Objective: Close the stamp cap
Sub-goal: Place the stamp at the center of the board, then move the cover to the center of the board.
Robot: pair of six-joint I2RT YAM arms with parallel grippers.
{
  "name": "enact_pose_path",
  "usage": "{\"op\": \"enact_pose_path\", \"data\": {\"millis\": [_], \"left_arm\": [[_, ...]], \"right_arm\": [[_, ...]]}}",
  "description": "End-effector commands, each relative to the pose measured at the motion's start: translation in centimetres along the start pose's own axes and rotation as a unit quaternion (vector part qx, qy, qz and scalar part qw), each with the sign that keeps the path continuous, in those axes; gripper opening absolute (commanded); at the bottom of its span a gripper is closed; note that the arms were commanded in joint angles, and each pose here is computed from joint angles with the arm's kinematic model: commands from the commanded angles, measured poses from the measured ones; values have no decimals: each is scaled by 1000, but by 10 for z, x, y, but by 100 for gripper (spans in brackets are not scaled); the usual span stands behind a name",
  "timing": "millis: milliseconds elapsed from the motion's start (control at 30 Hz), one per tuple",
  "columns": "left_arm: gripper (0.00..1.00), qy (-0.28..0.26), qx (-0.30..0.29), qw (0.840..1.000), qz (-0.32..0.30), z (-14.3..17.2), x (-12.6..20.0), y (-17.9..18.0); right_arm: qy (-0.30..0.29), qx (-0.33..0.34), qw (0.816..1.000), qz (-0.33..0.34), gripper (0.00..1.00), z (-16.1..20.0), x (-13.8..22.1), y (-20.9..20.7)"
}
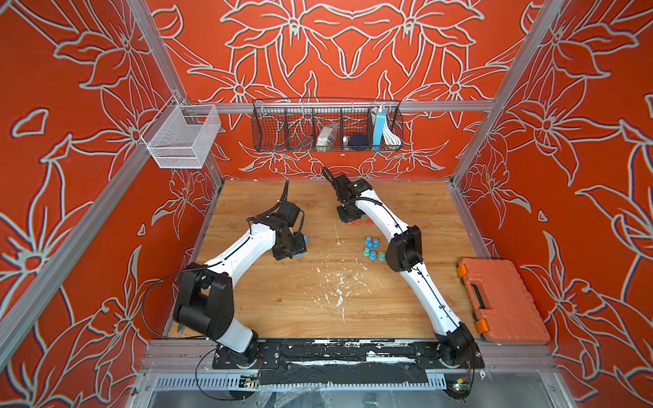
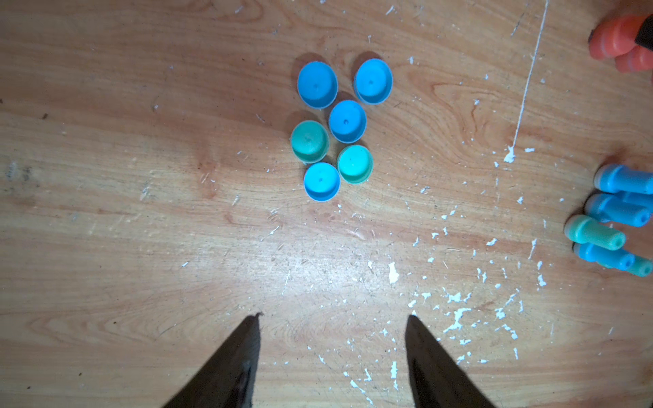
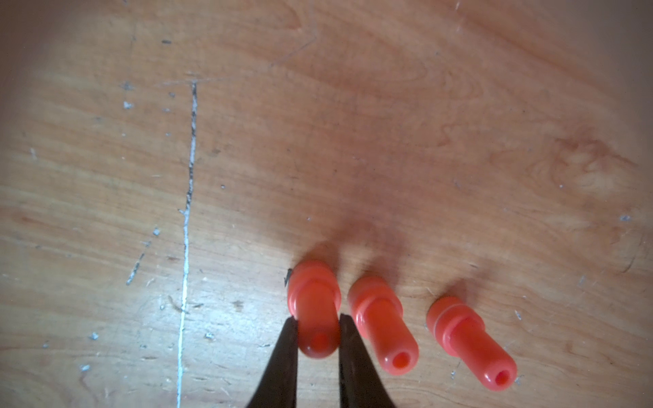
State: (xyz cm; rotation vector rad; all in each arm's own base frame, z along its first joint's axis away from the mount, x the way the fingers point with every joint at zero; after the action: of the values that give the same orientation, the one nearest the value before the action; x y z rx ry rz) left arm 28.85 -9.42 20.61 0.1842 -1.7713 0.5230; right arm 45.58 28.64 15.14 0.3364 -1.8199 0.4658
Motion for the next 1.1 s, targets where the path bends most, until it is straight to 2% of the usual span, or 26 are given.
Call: {"op": "enact_pose_path", "data": {"millis": [0,300,500,667,867,1067], "left_arm": [[66,-5,5,1000,-6,2,7,5],[68,-6,10,1000,-2,3,6,5],[69,-11,10,1000,1,1,7,3],[69,-17,5,1000,1,-8,3,-4],[64,-18,-2,1000,8,-36,-15,-29],[58,-8,-10,1000,10,-64,-45,-55]], "right_arm": [[21,11,1000,3,18,4,-23,5],[1,15,1000,3,39,0,-3,1],[-40,5,999,-6,46,-7,37,-4],[-60,-11,998,-12,48,-1,90,-13],[-78,-25,997,-7,47,22,149,-33],[-69,-45,996,-16,44,54,171,-59]]}}
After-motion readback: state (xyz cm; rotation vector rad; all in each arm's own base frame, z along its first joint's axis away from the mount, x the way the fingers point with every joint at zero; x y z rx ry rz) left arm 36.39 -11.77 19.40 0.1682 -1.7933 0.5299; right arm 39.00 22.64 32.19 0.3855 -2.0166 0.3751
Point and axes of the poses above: each gripper's point midway between its finger pads, its own x axis back along the fingers, its own y axis along the line the jaws close on, z = x × y, the point moved 10 cm from there along x, back along the fingers, and after that the axes turned 8 degrees about x, right-handed, at the moved point
